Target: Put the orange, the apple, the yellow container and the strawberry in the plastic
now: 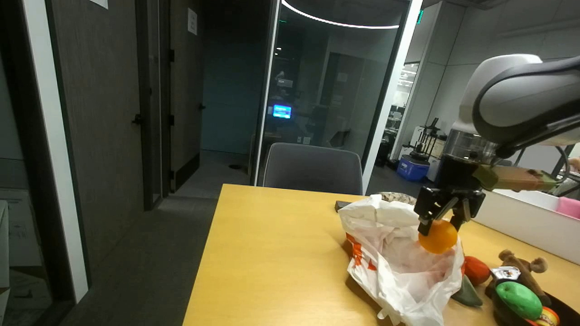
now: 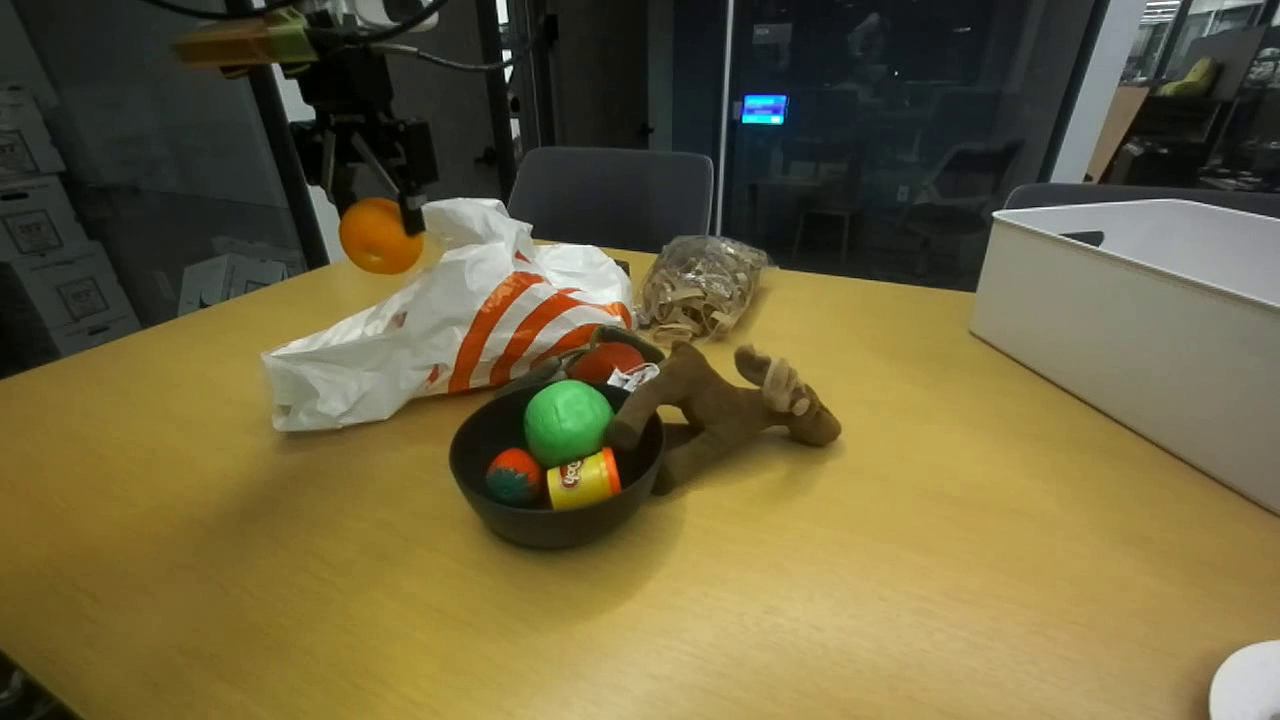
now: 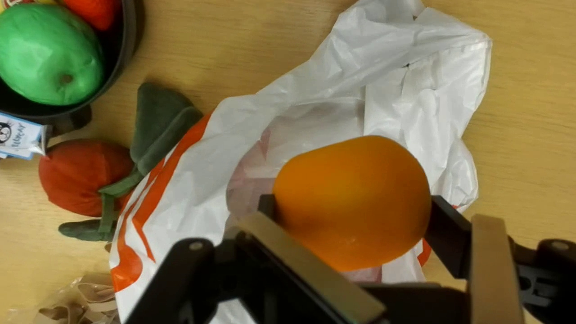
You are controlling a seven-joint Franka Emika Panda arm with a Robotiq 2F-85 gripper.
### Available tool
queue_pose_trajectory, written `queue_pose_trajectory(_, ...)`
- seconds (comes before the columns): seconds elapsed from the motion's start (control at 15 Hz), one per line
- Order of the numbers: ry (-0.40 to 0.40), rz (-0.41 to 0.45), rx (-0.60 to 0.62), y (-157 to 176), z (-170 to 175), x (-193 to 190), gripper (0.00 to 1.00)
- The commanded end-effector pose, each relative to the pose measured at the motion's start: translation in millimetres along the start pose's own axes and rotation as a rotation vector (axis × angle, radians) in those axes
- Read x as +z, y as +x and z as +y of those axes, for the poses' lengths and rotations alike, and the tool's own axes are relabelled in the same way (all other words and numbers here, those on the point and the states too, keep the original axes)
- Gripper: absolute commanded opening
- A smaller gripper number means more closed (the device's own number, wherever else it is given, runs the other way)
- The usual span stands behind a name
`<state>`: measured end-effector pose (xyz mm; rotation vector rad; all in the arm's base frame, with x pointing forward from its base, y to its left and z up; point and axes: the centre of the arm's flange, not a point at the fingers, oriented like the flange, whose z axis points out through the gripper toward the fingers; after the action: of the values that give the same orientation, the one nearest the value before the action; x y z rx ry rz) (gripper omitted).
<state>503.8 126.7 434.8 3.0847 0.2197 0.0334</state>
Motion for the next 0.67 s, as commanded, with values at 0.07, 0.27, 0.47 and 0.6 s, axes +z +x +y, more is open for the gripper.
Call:
queue_pose_trajectory(0.07,-0.040,-0.025,0.059,39.7,2.1,29.0,0.57)
queue_pose_trajectory(0.27,-0.085,-0.010,0.112,49.5,9.9,46.0,0.57)
queue_pose_trajectory(0.47,-0.084,-0.015,0.153,54.2,17.2,51.0,0.80)
queue_pose_trajectory(0.6,-0.069,-0.025,0.177,57.0,21.8,48.2,0.96)
